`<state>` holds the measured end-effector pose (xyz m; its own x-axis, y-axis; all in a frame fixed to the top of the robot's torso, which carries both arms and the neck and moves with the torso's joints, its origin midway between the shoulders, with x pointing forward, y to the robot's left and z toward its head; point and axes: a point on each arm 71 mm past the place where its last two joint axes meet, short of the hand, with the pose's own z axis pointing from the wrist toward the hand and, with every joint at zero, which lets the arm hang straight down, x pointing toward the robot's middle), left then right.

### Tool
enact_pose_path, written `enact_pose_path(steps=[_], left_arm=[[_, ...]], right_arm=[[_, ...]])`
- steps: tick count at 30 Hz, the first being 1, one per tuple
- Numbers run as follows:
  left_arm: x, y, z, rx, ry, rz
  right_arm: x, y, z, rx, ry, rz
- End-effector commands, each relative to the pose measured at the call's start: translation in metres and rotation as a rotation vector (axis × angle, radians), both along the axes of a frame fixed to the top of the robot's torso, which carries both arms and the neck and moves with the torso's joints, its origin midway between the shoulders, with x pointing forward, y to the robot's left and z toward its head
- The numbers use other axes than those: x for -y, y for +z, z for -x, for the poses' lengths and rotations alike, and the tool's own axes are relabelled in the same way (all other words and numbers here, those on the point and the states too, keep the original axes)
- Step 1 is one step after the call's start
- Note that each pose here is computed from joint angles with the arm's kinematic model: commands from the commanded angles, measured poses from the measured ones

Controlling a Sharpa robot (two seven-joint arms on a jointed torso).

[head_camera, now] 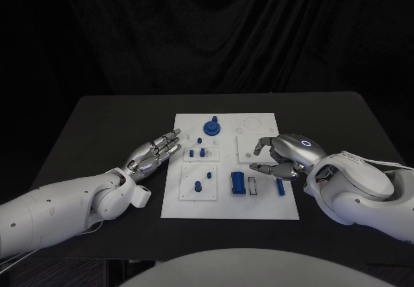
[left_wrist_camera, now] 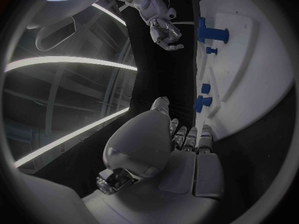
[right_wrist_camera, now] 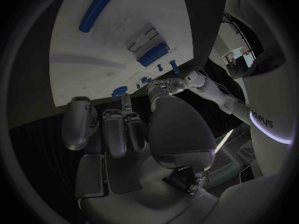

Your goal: Assemble the parts on the task board

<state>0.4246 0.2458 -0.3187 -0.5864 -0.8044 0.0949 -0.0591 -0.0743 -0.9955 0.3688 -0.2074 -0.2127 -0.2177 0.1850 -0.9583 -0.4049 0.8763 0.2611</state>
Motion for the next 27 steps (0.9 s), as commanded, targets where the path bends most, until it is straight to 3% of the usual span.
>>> enact_pose_path(steps=[1,13,27], left_arm=[[0.001,0.0030,0.0010,0.041,0.002,0.036],[0.001,0.0026,0.0010,0.040,-0.001,0.038],[0.002,0.0019,0.0014,0.037,-0.003,0.039]], right_arm=[[-0.002,-0.008,0.000,-0.083,0.000,0.030],[-0.010,-0.025,0.006,-0.139,0.013,0.046],[-0.016,-0.031,0.007,-0.147,0.026,0.045]])
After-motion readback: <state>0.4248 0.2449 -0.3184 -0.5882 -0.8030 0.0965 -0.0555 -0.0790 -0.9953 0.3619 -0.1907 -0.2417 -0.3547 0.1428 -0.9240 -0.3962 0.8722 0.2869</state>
